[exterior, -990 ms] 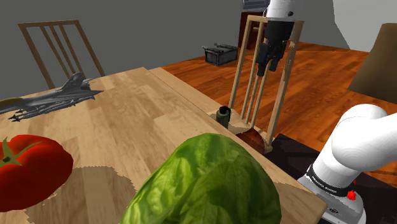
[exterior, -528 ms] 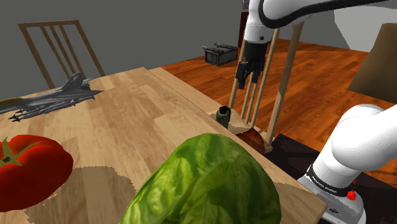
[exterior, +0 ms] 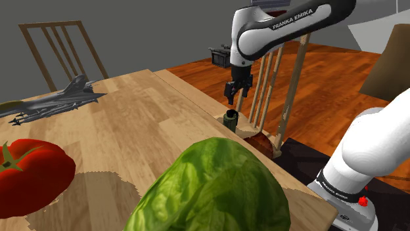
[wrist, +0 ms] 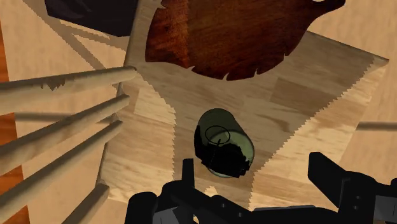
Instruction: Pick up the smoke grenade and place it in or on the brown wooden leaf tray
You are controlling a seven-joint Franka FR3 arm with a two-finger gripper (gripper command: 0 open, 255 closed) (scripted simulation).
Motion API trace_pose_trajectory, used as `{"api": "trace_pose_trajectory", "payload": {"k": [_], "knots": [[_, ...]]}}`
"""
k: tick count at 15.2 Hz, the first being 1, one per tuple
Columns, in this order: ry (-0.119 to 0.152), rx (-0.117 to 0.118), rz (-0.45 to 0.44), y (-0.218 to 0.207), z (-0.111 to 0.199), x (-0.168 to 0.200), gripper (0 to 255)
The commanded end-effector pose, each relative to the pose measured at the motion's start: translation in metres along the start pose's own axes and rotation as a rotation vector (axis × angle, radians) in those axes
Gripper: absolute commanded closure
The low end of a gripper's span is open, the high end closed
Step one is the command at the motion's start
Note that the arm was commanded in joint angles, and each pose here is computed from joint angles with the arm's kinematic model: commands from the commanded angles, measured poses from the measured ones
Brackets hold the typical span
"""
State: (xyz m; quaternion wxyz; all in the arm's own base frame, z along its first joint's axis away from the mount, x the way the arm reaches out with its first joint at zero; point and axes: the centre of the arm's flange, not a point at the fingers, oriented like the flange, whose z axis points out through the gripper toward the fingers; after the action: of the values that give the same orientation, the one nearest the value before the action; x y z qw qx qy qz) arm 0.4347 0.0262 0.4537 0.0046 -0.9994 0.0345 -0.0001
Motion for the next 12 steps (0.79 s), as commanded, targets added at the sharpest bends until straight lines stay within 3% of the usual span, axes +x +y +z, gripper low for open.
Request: {"api": "trace_pose_trajectory", "payload": {"k": [1,6,12], "knots": [[0.001,-0.014,0.008,-0.003,0.019,0.016,0],[-0.001,-0.046,0.025,-0.009,0.065,0.058,0],[-0.001,-0.046,0.025,-0.008,0.097,0.058,0]]}}
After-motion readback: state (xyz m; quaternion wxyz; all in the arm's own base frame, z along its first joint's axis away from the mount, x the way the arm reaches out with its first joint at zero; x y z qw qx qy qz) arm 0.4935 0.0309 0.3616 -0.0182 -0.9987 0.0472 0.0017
